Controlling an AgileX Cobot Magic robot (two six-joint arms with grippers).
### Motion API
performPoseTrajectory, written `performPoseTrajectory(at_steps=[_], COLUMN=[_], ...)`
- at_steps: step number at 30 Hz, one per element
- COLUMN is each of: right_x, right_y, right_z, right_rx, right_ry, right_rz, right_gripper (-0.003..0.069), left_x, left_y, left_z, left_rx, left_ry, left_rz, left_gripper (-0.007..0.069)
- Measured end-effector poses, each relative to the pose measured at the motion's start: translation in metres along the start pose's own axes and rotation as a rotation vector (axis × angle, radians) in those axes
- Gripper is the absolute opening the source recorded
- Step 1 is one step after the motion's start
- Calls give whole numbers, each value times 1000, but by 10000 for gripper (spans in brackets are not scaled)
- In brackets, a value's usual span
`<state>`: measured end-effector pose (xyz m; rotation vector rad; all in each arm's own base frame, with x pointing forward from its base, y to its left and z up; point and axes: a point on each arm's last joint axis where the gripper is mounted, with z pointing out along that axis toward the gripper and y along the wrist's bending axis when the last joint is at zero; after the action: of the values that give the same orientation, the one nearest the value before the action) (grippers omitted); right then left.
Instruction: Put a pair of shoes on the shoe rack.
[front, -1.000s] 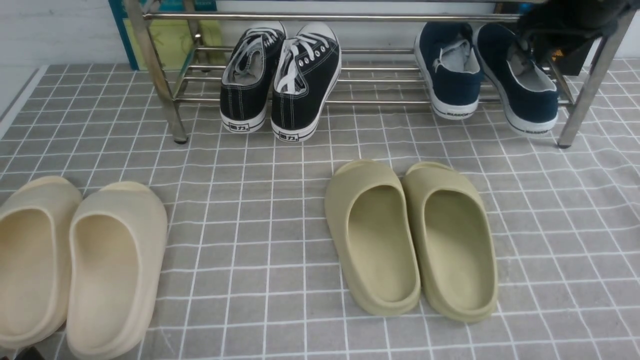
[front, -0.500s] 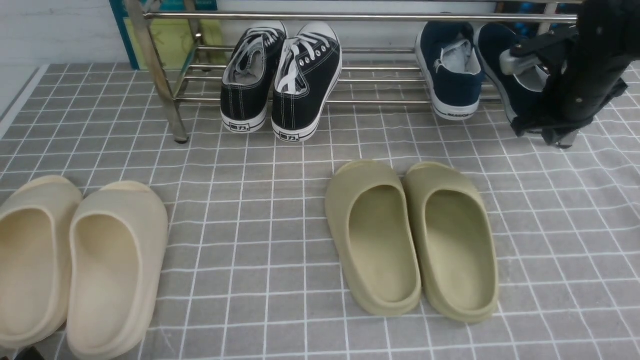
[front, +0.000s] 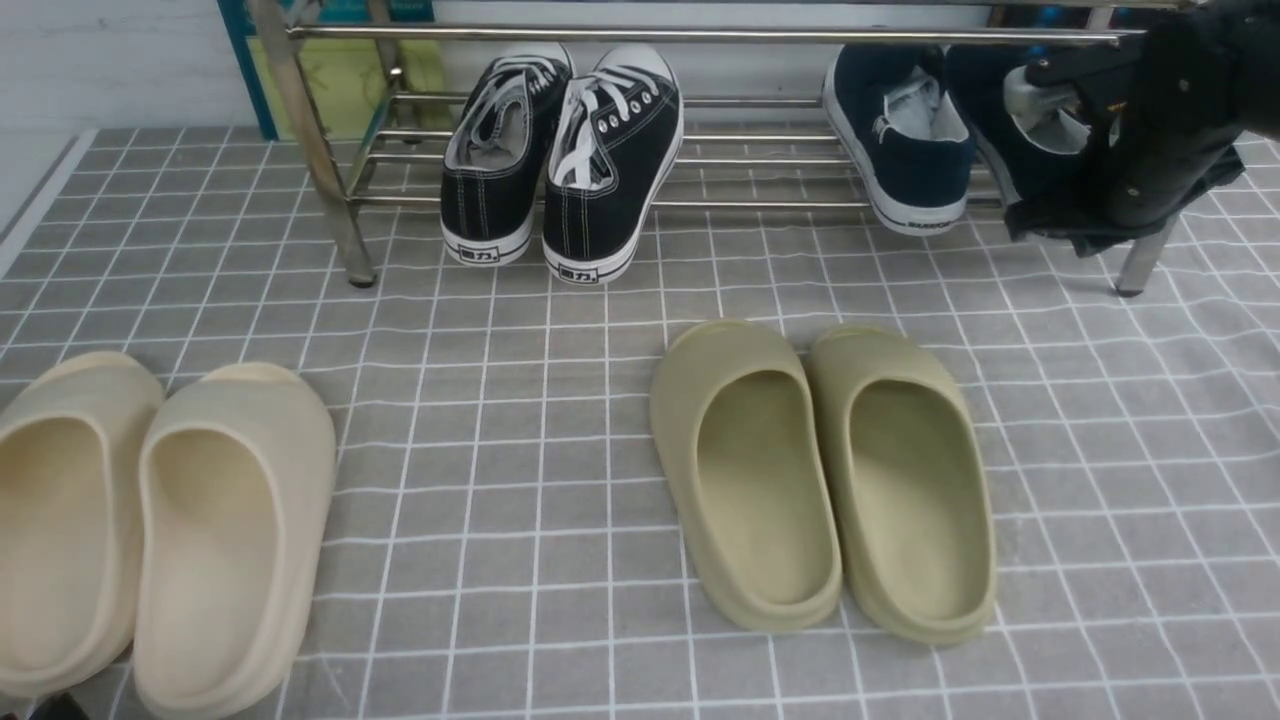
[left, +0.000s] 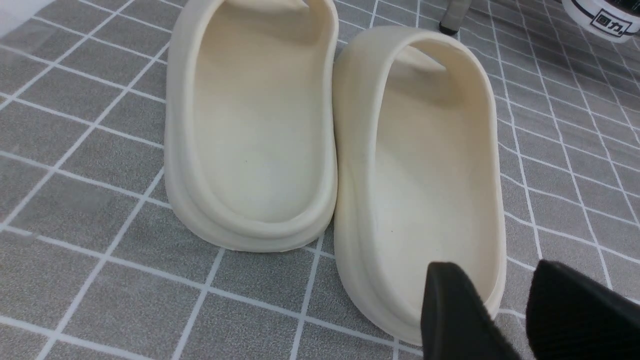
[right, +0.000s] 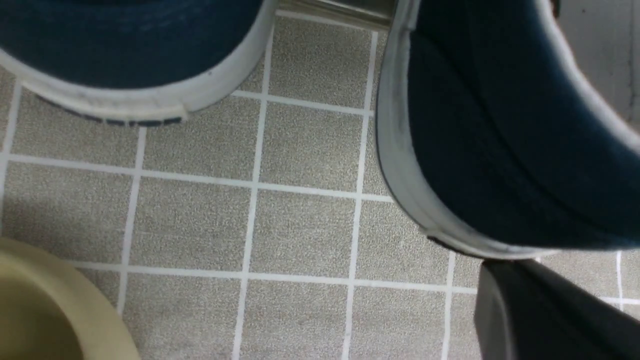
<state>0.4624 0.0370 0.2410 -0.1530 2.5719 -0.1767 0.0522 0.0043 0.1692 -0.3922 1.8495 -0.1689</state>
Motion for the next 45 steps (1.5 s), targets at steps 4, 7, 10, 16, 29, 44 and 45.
performPoseTrajectory(at_steps=[4,7,10,16,29,44,45], right_x=[-4,-6,-5,52,229,275,275], right_y=[-5,-10,-13,-18,-19,-24,-24], right_z=[-34,-79,-120,-215,-290,-319,-319], right_rx=[2,-22,-57,-142,-145,-103,-103], right_ry=[-13,-71,-145,-354,-787,-879,-879], right_rz=[20,65,104,162,173,152,152], right_gripper=[-2,-1,0,3,5,10,12], left_x=[0,0,0,0,0,0,0], left_y=[0,0,0,0,0,0,0], left_z=[0,0,0,0,0,0,0], left_rx=[0,0,0,0,0,0,0], left_ry=[0,0,0,0,0,0,0], left_rz=[0,0,0,0,0,0,0], left_gripper=[239,239,239,239,239,239,239])
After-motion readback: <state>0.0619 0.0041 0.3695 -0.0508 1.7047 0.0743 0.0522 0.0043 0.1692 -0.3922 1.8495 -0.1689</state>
